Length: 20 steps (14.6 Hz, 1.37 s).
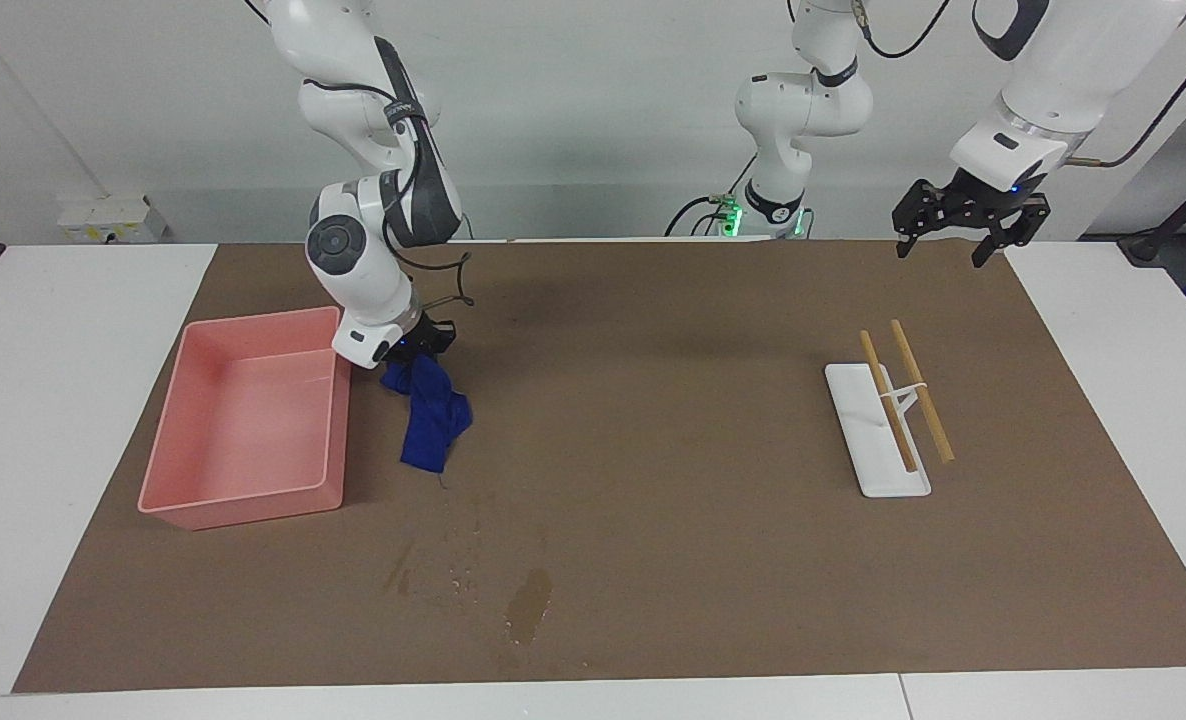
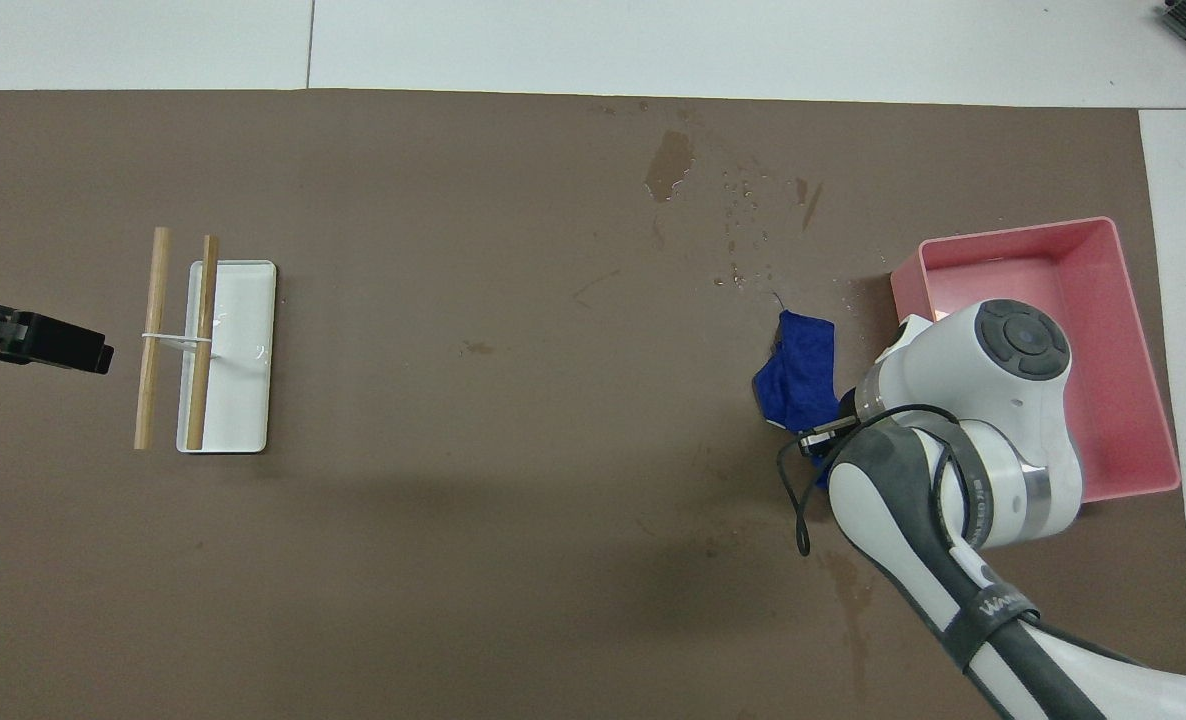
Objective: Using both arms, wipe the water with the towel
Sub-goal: 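Swing the held towel over the pink bin with the right gripper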
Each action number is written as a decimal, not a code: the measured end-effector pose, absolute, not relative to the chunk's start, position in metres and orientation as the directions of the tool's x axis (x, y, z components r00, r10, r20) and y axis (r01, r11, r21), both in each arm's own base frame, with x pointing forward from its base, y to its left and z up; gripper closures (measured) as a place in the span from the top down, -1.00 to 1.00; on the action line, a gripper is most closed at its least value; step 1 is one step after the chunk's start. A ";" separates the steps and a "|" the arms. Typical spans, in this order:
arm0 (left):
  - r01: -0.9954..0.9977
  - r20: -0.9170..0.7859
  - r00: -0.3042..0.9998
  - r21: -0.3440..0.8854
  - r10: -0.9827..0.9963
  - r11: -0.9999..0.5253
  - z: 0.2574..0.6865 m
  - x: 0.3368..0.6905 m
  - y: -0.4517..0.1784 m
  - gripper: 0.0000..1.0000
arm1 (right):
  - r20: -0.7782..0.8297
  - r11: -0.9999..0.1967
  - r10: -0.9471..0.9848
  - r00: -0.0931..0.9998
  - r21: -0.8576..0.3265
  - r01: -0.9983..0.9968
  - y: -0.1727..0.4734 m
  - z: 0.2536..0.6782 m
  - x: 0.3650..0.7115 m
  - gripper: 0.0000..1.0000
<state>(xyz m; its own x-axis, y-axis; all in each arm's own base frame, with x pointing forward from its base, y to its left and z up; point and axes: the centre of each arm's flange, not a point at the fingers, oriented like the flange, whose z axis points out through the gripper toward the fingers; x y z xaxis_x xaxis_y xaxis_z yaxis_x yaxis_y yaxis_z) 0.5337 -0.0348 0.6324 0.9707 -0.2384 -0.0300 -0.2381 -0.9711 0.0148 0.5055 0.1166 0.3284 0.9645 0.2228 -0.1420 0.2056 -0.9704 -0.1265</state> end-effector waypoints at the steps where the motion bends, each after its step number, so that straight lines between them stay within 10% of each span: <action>1: -0.238 -0.030 0.971 0.015 -0.238 -0.971 0.632 0.534 -0.035 1.00 | -0.119 -0.971 0.220 0.968 -0.123 0.205 0.123 0.327 0.508 -0.90; 8: -0.238 -0.030 0.971 0.015 -0.238 -0.971 0.632 0.534 -0.035 1.00 | 0.021 -0.971 0.202 0.979 -0.125 0.203 0.135 0.323 0.550 -0.90; 20: -0.238 -0.030 0.971 0.015 -0.238 -0.971 0.632 0.534 -0.035 1.00 | -0.102 -0.963 0.260 0.960 -0.105 0.250 0.132 0.451 0.646 -0.90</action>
<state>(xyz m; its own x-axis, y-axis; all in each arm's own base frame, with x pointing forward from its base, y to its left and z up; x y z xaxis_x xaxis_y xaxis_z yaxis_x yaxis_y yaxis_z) 0.5336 -0.0348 0.6322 0.9707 -0.2384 -0.0304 -0.2381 -0.9711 0.0147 0.6463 0.1320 0.4507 0.9601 0.2604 -0.1019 0.2499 -0.9625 -0.1052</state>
